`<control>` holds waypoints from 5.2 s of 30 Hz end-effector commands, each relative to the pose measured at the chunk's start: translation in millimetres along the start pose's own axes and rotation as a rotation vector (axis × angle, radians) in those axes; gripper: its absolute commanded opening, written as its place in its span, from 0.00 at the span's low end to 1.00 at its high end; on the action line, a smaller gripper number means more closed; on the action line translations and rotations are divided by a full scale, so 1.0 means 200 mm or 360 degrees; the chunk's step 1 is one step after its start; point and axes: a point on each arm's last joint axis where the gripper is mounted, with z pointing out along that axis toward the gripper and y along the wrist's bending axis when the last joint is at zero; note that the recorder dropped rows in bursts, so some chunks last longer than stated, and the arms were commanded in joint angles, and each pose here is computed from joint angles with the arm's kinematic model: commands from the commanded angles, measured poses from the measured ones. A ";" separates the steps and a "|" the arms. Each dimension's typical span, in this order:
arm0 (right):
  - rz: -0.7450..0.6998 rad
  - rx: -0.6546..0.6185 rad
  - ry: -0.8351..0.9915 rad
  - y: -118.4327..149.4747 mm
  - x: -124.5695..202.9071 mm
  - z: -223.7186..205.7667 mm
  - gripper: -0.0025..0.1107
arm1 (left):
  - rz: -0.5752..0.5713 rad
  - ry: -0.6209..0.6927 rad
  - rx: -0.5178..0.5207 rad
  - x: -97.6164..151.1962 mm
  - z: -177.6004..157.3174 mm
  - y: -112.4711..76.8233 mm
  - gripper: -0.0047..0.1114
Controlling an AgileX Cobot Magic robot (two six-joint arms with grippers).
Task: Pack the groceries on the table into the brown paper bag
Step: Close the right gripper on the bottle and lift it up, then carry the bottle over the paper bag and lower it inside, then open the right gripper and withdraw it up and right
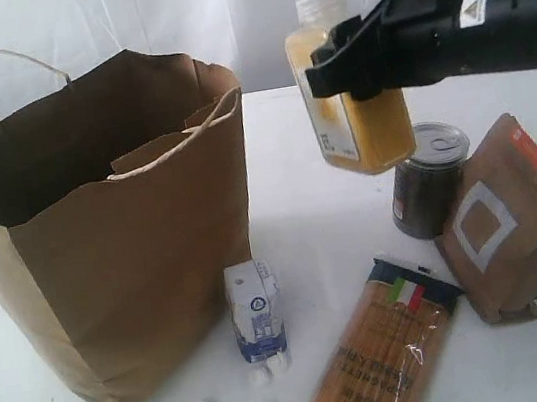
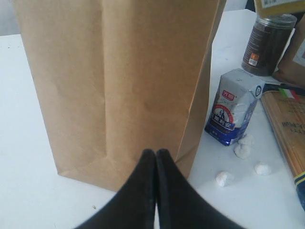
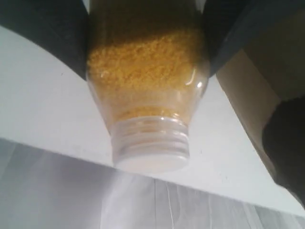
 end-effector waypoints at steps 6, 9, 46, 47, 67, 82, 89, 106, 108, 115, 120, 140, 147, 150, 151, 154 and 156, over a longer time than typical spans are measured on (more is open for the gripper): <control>-0.0161 0.0021 -0.0745 0.00 -0.37 -0.30 0.02 | -0.0022 -0.0003 0.0000 0.00 0.00 0.00 0.04; -0.0164 0.0002 -0.0825 0.02 -0.45 -0.33 0.02 | -0.0022 -0.0003 0.0000 0.00 0.00 0.00 0.04; -0.0534 -0.0595 -0.0644 0.79 -0.36 0.28 0.02 | 0.0025 -0.0014 -0.0008 0.00 0.00 0.00 0.04; -0.0544 -0.0592 -0.0610 0.80 -0.35 0.29 0.02 | 0.0025 -0.0014 -0.0008 0.00 0.00 0.00 0.04; -0.1318 -0.0488 -0.0353 0.76 -0.26 0.30 0.02 | 0.0025 -0.0014 -0.0008 0.00 0.00 0.00 0.04; -0.1394 -0.0538 -0.0264 0.81 -0.24 0.27 0.02 | 0.0025 -0.0014 -0.0008 0.00 0.00 0.00 0.04; -0.1356 -0.0553 -0.0321 0.84 -0.29 0.24 0.16 | 0.0025 -0.0014 -0.0008 0.00 0.00 0.00 0.04; -0.1287 -0.0558 -0.0218 0.83 -0.31 0.22 0.58 | 0.0025 -0.0014 -0.0008 0.00 0.00 0.00 0.04; -0.1286 -0.0557 -0.0221 0.82 -0.31 0.22 0.60 | 0.0025 -0.0014 -0.0008 0.00 0.00 0.00 0.04; -0.1274 -0.0555 -0.0224 0.82 -0.32 0.21 0.62 | 0.0025 -0.0014 -0.0008 0.00 0.00 0.00 0.04; -0.1274 -0.0555 -0.0224 0.82 -0.32 0.21 0.62 | 0.0025 -0.0014 -0.0008 0.00 0.00 0.00 0.04; -0.0533 -0.0319 -0.0264 0.43 -0.60 -0.24 0.62 | 0.0025 -0.0014 -0.0008 0.00 0.00 0.00 0.04; -0.0426 0.0047 -0.0143 0.15 -0.54 -0.44 0.62 | 0.0025 -0.0014 -0.0008 0.00 0.00 0.00 0.04; -0.0247 0.0265 -0.0113 0.04 -0.50 -0.49 0.62 | 0.0025 -0.0014 -0.0008 0.00 0.00 0.00 0.04; -0.0217 0.0322 -0.0071 0.01 -0.47 -0.49 0.62 | 0.0025 -0.0014 -0.0008 0.00 0.00 0.00 0.04; -0.0200 0.0401 0.0082 -0.03 -0.40 -0.46 0.62 | 0.0025 -0.0014 -0.0008 0.00 0.00 0.00 0.04; -0.0190 0.0404 0.0182 -0.03 -0.34 -0.41 0.62 | 0.0025 -0.0014 -0.0008 0.00 0.00 0.00 0.04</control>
